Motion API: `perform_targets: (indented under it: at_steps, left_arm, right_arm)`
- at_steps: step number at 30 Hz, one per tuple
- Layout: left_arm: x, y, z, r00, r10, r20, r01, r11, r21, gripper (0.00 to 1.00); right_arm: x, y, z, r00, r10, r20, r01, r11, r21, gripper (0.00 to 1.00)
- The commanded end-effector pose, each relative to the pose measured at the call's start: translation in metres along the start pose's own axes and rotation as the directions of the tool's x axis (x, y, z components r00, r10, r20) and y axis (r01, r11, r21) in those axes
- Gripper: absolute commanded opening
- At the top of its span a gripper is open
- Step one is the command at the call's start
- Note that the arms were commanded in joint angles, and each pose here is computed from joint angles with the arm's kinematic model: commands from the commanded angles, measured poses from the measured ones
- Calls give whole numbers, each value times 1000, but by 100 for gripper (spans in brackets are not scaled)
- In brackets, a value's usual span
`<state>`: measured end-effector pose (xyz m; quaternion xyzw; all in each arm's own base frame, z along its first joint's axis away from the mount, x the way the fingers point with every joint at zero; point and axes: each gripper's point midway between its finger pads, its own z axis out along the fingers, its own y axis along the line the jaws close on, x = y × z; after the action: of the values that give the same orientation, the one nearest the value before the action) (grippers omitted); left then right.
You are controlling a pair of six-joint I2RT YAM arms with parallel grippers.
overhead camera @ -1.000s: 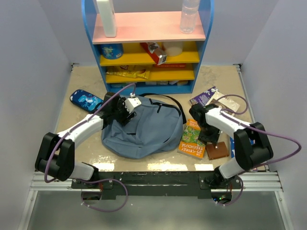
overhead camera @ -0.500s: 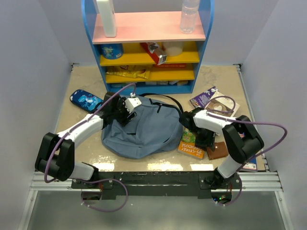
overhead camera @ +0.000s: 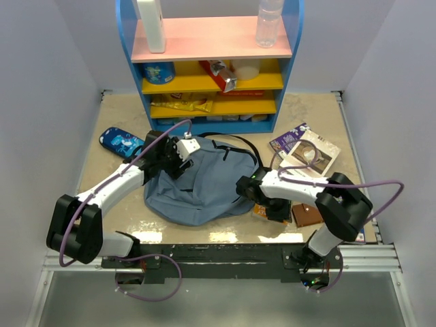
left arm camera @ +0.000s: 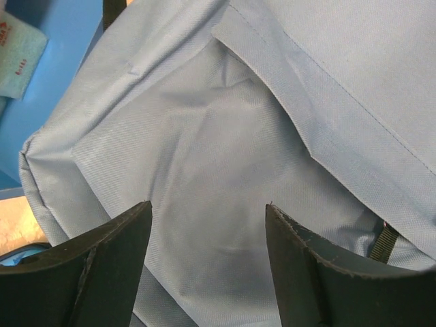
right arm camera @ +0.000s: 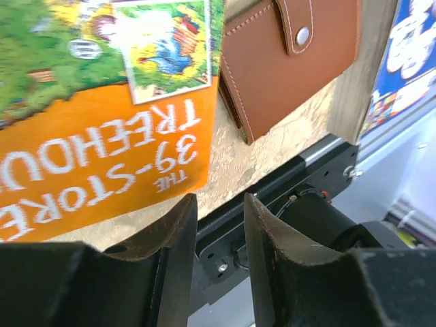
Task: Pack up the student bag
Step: Adjust the book at the center of the board.
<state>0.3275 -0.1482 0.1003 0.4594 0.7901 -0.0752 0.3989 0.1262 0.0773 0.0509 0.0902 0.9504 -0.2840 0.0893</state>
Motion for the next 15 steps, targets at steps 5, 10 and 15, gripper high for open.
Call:
perform_targets:
  at_steps: [5,10,15]
  left_arm:
    - [-15,1,-8,999,23,42,-24,1000,17,74]
    - [-32,-3,-16,996,33,83,-37,998,50,80]
    - [-92,-44,-22,979,49,199,-84,982,171,82]
  right_arm:
    - [-83,15,-59,938,54,343,-50,999,-23,24]
    - [-186,-21,-156,745,311,591,-188,947,-261,71]
    - [-256,-70,-153,690,486,536,-320,869,-377,79]
